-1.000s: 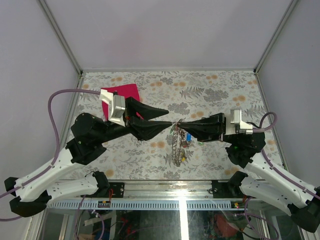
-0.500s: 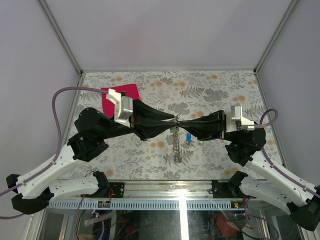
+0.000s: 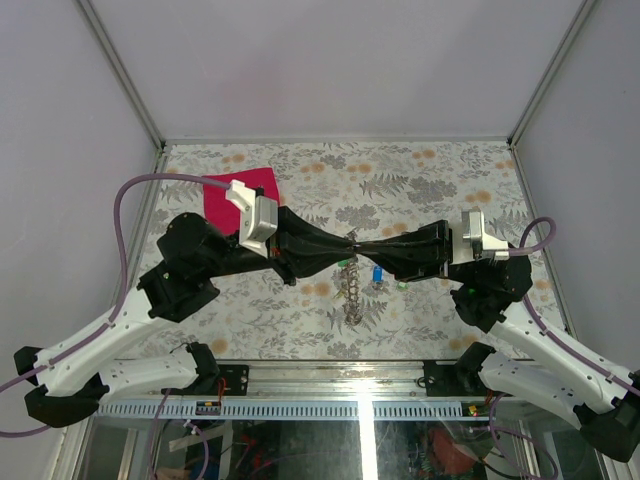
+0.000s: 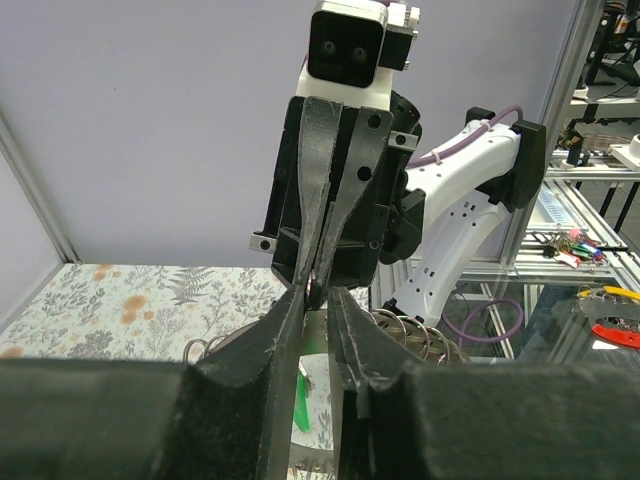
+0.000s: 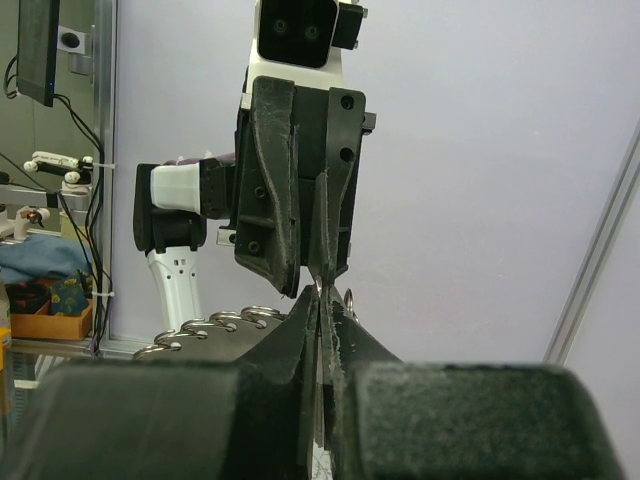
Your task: Put the keys on the keyring
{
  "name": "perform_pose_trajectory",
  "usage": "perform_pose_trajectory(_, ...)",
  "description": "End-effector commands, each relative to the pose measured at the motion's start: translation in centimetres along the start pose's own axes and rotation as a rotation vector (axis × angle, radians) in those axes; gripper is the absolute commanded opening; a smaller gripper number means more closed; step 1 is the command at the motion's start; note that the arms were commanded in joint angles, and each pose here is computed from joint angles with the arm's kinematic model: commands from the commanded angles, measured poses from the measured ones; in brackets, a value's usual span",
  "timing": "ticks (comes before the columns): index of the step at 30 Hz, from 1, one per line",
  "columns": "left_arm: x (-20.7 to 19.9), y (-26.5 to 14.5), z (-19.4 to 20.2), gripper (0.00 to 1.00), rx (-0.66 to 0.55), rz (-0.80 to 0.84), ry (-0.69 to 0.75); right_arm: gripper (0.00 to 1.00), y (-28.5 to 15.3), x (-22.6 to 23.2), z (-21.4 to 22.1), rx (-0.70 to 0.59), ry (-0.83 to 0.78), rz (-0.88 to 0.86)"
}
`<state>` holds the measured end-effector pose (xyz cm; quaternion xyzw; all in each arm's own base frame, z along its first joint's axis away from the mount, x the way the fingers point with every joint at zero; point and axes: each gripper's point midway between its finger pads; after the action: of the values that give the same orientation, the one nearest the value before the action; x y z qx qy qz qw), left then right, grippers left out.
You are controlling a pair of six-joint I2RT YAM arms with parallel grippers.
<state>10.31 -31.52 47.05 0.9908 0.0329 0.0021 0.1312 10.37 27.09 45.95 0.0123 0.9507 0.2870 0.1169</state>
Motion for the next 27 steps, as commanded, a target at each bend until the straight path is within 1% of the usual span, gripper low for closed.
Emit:
perform_pose_trajectory(1,-0.55,-0.45,-1.91,0.16,-0.039,0.018,0.045,0.00,0.83,0.74,-4.44,-0.106,-0.075,-0.031)
perform_pose_trajectory(6,-0.36,-0.50,-1.71,0.17,-0.036,0.007,0.044,0.00,0.84,0.86,-4.75,-0.114,-0.074,-0.033)
perform_pose_trajectory(14,-0.37,-0.38,-1.33,0.20,-0.026,0.013,0.036,0.00,0.82,1.00,-5.03,-0.120,-0.072,-0.037)
perform_pose_trajectory(16,-0.41,-0.37,-1.26,0.22,-0.022,0.016,0.034,0.00,0.84,1.05,-5.10,-0.122,-0.072,-0.039)
perform_pose_trajectory(17,-0.47,-0.35,-1.31,0.24,-0.023,0.018,0.035,0.00,0.83,1.07,-5.11,-0.123,-0.072,-0.039)
perform_pose_trajectory(19,-0.44,-0.36,-1.24,0.35,-0.019,0.018,0.035,0.00,0.81,1.12,-5.18,-0.125,-0.073,-0.041)
perform_pose_trajectory(21,-0.46,-0.37,-1.24,0.39,-0.019,0.019,0.037,0.00,0.80,1.19,-5.28,-0.127,-0.075,-0.043)
perform_pose_trajectory(24,-0.40,-0.40,-1.23,0.39,-0.017,0.015,0.038,0.00,0.80,1.23,-5.24,-0.125,-0.075,-0.046)
perform_pose_trajectory(27,-0.34,-0.40,-1.22,0.37,-0.017,0.012,0.037,0.00,0.80,1.32,-5.23,-0.124,-0.073,-0.051)
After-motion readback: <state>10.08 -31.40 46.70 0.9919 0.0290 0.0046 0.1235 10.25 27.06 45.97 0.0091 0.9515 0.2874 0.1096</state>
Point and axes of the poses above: each gripper's point midway between its finger pads, its own y axis out along the fingers, its own x axis along the line the jaws close on, z = x × y, and after that the axes turned 2 degrees about -y, right-handed
